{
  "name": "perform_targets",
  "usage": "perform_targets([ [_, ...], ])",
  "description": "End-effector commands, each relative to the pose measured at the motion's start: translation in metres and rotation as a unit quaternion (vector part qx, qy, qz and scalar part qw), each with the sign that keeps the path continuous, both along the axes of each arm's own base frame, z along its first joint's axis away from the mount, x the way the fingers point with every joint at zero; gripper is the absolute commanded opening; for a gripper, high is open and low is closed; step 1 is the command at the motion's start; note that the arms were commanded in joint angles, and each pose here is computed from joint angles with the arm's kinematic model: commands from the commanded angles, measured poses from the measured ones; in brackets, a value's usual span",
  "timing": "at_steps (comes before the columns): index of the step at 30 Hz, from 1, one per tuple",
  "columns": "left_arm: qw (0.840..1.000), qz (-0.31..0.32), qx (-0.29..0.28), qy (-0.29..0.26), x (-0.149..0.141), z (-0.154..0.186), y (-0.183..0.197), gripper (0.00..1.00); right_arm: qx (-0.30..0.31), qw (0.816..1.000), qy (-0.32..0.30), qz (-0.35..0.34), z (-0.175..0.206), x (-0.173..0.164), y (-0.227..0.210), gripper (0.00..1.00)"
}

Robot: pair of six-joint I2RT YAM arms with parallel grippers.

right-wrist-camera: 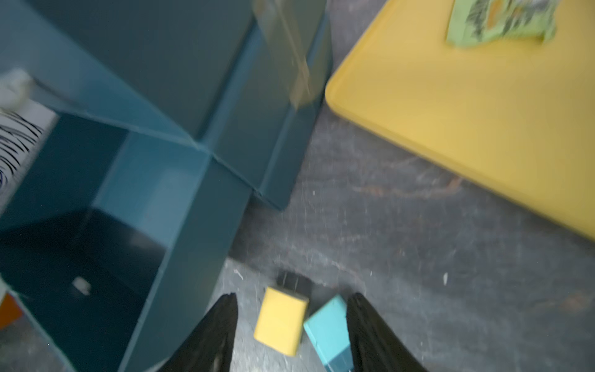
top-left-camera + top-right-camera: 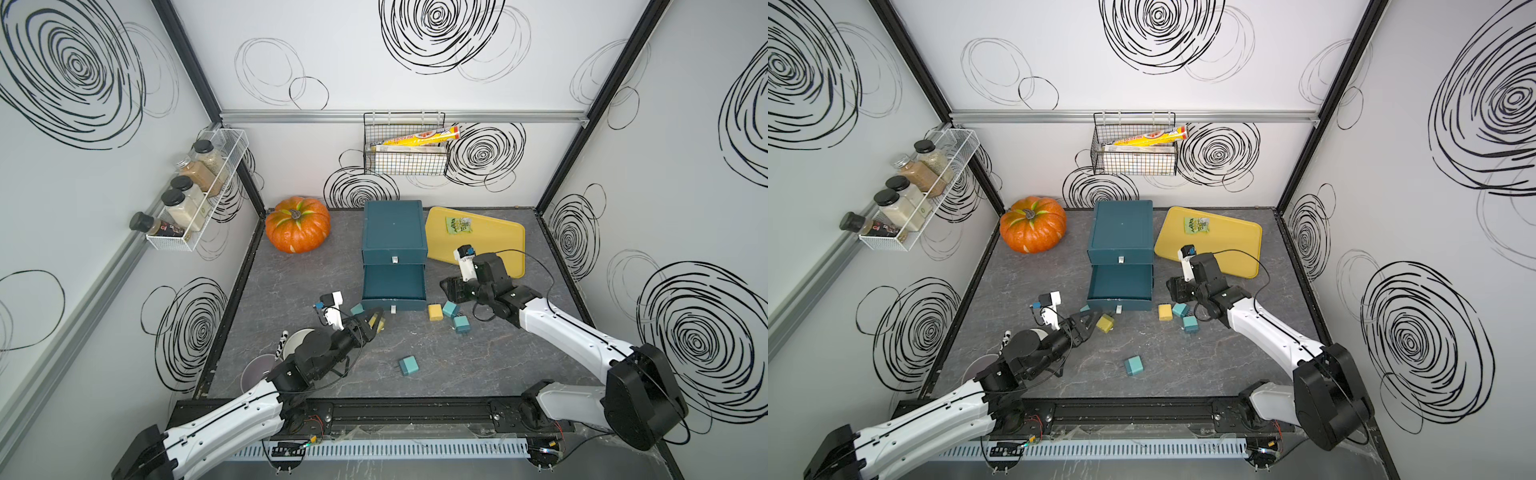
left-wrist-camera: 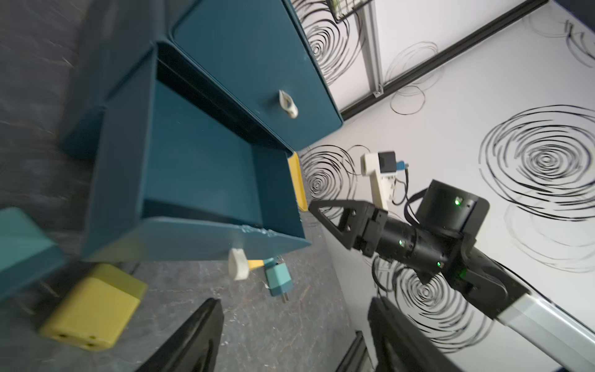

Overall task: Place the plugs into the drawer by color
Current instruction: Pick up the plug from the center of the board.

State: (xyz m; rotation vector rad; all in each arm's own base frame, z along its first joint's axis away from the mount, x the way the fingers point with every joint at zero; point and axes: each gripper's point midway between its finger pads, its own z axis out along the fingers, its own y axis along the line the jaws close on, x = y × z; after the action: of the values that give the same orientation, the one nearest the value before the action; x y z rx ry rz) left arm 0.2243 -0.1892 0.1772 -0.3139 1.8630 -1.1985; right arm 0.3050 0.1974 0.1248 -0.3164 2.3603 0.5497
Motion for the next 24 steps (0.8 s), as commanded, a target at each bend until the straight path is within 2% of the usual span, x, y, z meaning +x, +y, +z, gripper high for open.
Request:
perform_targets([
  [1,0.995,-0.013,0.098,0.026,0.005,-0.021,0.014,0.79,0.029,0.998,0.044,0.034,-0.026,-0.024,0.012,0.61],
  [5,0.994,-0.031,0.105,-0.005,0.017,-0.007,0.020,0.79,0.004,0.996,0.072,0.053,-0.051,-0.034,0.022,0.67],
  [10,0.993,-0.026,0.113,-0.025,0.017,-0.010,0.025,0.79,-0.028,0.996,0.065,0.049,-0.059,-0.031,0.027,0.69],
  [24,0.991,-0.033,0.126,-0.025,0.013,-0.012,0.026,0.81,-0.091,0.991,0.095,0.039,-0.096,-0.023,0.031,0.65],
])
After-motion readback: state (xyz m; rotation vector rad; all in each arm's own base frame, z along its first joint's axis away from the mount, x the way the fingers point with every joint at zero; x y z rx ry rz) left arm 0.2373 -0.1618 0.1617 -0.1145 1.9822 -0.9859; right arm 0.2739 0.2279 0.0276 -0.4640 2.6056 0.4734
